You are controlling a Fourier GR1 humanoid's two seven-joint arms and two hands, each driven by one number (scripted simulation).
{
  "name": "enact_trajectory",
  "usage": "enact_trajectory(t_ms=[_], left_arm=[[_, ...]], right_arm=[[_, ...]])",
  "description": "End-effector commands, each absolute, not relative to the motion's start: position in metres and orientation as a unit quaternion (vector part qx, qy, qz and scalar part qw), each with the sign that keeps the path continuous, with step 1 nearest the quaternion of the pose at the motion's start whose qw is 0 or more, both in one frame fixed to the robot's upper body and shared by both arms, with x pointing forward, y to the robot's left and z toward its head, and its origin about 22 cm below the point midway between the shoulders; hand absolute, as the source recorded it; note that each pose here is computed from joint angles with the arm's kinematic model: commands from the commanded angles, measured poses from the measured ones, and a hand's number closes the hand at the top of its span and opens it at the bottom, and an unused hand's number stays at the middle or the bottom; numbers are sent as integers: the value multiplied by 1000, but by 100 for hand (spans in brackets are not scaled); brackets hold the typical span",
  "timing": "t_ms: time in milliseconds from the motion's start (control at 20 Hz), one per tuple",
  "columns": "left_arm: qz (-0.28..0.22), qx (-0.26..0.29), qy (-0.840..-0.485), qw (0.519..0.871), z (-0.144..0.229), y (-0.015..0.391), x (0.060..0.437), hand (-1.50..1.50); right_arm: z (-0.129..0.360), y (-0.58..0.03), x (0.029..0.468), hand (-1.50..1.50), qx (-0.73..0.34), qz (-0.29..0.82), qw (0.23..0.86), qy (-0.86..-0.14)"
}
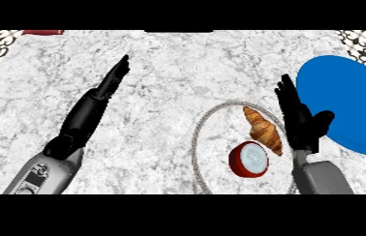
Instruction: Pick the can from the placemat and place it in the plate
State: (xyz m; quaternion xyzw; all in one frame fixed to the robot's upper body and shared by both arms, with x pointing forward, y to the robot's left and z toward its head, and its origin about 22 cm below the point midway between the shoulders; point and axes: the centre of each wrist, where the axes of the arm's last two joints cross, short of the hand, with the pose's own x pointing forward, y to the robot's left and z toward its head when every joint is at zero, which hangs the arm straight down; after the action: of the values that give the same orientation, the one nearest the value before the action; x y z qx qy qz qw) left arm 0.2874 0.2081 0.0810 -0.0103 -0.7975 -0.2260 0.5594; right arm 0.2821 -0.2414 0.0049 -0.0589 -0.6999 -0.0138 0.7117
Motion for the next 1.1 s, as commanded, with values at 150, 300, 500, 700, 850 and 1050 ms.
enact_trajectory(t_ms=[150,300,500,700,850,1050], left_arm=[[-100,75,-718,685,47,276,284,0],[-93,87,-685,717,33,278,276,0],[-25,103,-640,761,7,306,259,0],[-40,78,-644,760,31,291,277,0],[-26,87,-644,760,14,290,273,0],[-31,86,-642,761,17,291,293,0]], right_arm=[[44,-262,274,150,-3,13,660,-751],[59,-324,270,150,-239,235,607,-721],[12,-290,222,-150,-200,-38,573,-794],[-21,-283,169,-150,-141,47,594,-791],[-20,-287,155,-150,-171,135,598,-772],[11,-289,151,-150,-185,177,618,-743]])
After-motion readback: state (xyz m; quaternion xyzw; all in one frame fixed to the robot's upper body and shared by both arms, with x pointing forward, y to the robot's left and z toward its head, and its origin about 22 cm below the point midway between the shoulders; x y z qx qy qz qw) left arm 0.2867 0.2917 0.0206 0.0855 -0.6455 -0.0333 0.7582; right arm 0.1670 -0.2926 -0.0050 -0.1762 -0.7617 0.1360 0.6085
